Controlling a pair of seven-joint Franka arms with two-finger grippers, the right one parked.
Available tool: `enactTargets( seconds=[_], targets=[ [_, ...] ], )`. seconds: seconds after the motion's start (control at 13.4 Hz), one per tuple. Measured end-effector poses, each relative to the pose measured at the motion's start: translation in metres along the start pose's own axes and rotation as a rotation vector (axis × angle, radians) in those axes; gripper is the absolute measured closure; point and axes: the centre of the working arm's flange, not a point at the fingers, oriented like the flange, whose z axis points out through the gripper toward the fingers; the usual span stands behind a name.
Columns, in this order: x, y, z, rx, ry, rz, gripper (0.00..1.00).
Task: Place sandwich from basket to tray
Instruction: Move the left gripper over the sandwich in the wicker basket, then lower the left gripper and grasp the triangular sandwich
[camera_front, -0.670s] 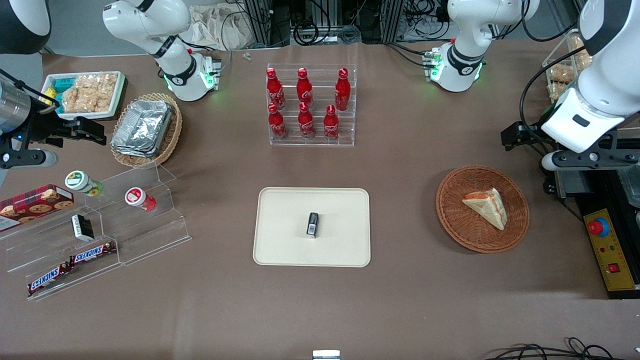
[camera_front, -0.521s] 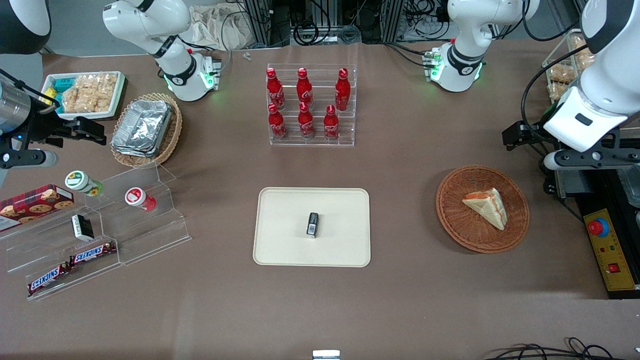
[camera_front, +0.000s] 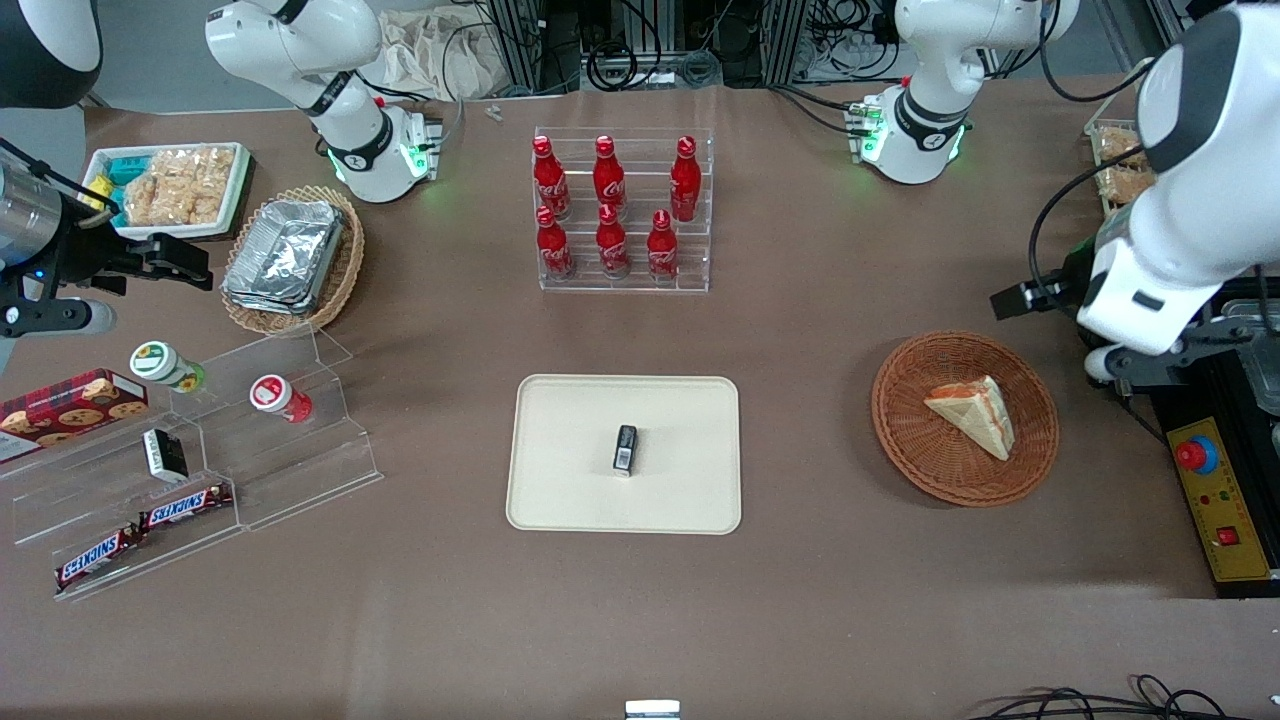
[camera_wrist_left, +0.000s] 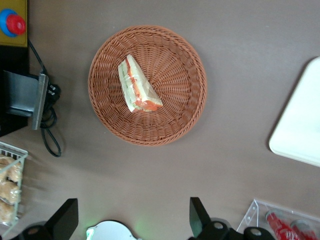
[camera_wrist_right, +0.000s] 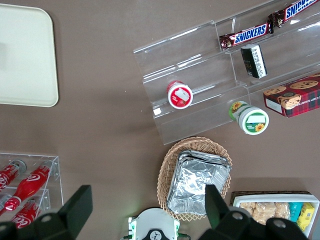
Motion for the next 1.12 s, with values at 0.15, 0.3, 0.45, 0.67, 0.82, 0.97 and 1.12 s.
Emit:
enactTargets(
  seconds=[0.15,0.3,0.45,0.67,0.82,0.97,1.12],
  targets=[
    [0.018,-0.008,0.042,-0.012,0.014,-0.098,0.00],
    [0.027,-0.012,0.087,-0.024,0.031,-0.197,0.00],
    [0.027,-0.010,0.130,-0.042,0.054,-0.274,0.00],
    [0.029,-0.026,0.191,-0.088,0.110,-0.384,0.00],
    [0.031,-0.039,0.223,-0.109,0.134,-0.441,0.00],
    [0.036,-0.038,0.245,-0.125,0.146,-0.493,0.00],
    [0.041,-0.034,0.264,-0.133,0.148,-0.531,0.00]
  ],
)
